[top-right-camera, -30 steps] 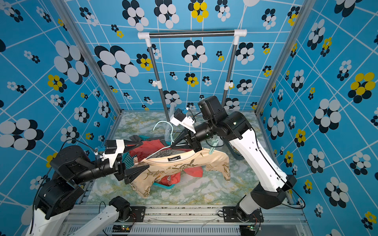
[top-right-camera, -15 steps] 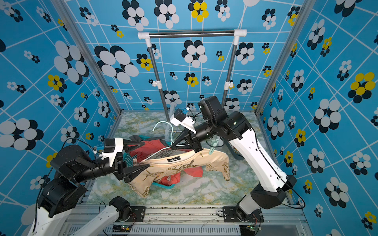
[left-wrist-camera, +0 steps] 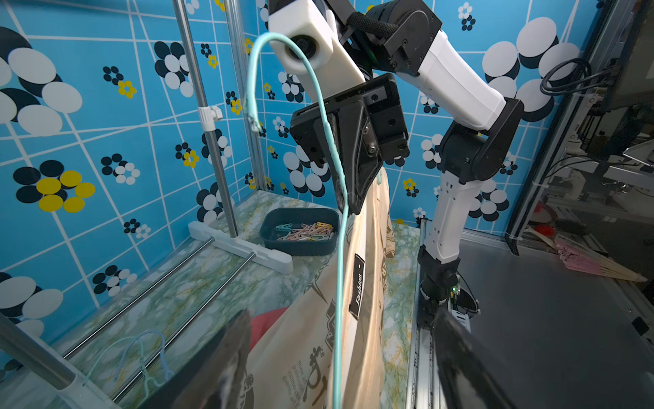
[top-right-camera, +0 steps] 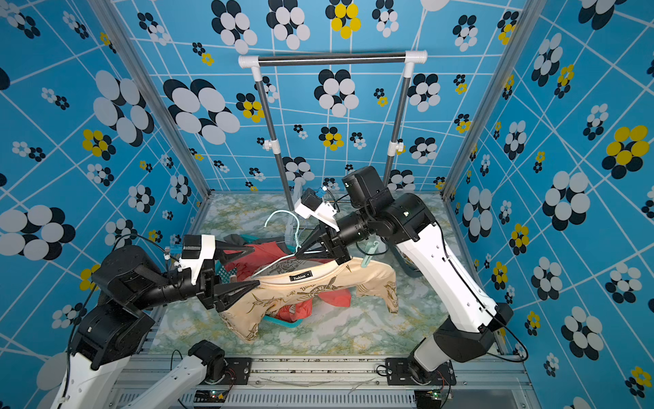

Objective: Use clothespins to secure the t-shirt on both sides of the hanger
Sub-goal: Adjust the clothespin on the hanger.

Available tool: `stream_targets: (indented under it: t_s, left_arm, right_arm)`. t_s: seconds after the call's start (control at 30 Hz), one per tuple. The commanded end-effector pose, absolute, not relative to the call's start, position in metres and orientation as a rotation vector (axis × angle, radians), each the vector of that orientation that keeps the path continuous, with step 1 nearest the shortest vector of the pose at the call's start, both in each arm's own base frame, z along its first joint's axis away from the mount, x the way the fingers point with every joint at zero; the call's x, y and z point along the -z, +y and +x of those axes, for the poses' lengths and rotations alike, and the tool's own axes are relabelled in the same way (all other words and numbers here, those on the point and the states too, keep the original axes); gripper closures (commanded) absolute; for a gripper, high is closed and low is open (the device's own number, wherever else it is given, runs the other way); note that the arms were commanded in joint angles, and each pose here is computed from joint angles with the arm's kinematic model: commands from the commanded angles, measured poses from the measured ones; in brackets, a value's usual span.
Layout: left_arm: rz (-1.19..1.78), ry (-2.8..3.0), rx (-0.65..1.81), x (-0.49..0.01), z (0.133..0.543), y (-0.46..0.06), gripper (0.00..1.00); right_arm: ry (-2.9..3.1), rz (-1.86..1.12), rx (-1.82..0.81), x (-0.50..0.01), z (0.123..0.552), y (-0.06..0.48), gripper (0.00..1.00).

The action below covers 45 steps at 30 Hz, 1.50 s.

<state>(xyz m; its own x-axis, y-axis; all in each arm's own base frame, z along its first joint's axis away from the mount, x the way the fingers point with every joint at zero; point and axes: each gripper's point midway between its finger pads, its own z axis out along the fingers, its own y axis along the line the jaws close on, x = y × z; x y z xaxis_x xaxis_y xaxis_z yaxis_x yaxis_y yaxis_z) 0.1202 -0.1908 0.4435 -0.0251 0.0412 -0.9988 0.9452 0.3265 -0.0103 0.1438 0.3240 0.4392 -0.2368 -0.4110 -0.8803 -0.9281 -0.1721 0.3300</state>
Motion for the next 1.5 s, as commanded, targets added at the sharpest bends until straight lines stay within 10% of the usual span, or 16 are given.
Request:
stream_targets:
  t_s: [0.0, 0.13, 0.37, 0.63, 0.9, 1.47]
  left_arm:
    - [0.982, 1.399, 0.924, -0.445, 0.117, -0.186, 0.04]
    - [0.959, 1.453, 0.829, -0.441, 0.118, -0.175, 0.01]
    - [0.945, 1.490, 0.797, -0.434, 0.113, -0.167, 0.35]
    - [0.933, 1.520, 0.837, -0.425, 0.113, -0.170, 0.39]
    - [0.929, 1.513, 0.860, -0.426, 0.116, -0.172, 0.70]
    - [0.846, 1.475, 0.856, -0.430, 0.124, -0.170, 1.00]
  right_arm:
    - [1.534, -1.556, -1.432, -0.457, 0.128, 0.313, 1.00]
    - [1.527, -1.554, -1.422, -0.458, 0.128, 0.313, 1.00]
    - [1.554, -1.533, -1.406, -0.455, 0.136, 0.318, 1.00]
    - [1.570, -1.519, -1.380, -0.454, 0.141, 0.319, 1.00]
    - [1.572, -1.521, -1.381, -0.453, 0.141, 0.319, 1.00]
    - [1.508, -1.521, -1.436, -0.465, 0.134, 0.319, 1.00]
